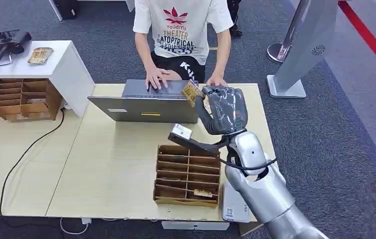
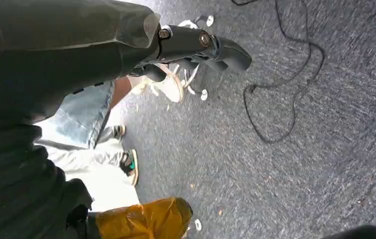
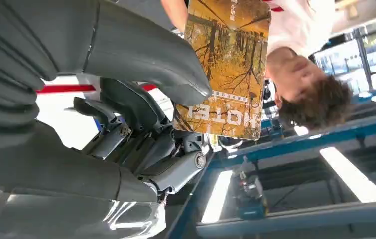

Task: Pass the card to the sensor for recognition and then transmit it.

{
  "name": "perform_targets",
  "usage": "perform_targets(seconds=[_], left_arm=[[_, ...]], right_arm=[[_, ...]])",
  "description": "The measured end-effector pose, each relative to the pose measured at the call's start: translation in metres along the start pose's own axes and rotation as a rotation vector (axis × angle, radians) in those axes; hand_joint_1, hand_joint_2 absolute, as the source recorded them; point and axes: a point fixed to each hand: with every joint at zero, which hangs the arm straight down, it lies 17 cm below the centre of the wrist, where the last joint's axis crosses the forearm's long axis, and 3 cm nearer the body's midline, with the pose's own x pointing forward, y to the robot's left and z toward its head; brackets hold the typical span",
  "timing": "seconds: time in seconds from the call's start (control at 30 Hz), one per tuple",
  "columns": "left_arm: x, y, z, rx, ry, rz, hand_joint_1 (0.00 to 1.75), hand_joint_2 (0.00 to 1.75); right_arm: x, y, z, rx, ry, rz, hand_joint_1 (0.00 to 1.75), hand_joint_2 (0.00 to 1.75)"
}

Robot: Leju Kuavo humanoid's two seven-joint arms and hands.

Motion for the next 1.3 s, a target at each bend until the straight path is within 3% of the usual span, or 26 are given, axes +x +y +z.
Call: perform_targets(seconds=[0.3,0.73,0.77,0.8,0.83,0.87,1.3], left_arm=[[0.005,0.01,0.001,0.015,-0.007,-0.053,0.0,1.75],[0.007,0.014,0.001,0.023,-0.012,-0.064,0.0,1.75],[0.007,0.014,0.001,0.023,-0.011,-0.064,0.0,1.75],[0.007,0.014,0.001,0.022,-0.011,-0.064,0.0,1.75],[0.007,0.014,0.001,0.022,-0.012,-0.063,0.0,1.75],[0.007,0.014,0.001,0.022,-0.011,-0.062,0.0,1.75],[0.007,0.013,0.001,0.016,-0.009,-0.047,0.0,1.75]], right_arm=[[0.012,0.02,-0.033,0.067,-0.053,0.127,1.75,1.75],[0.003,0.036,-0.042,0.098,-0.054,0.202,1.75,1.75],[0.002,0.038,-0.041,0.1,-0.056,0.208,1.47,1.75],[0.002,0.039,-0.04,0.101,-0.056,0.212,1.47,1.75],[0.001,0.04,-0.039,0.103,-0.054,0.215,0.21,1.75],[0.001,0.041,-0.039,0.105,-0.054,0.218,0.0,1.75],[-0.01,0.062,-0.025,0.151,-0.039,0.26,0.0,1.75]])
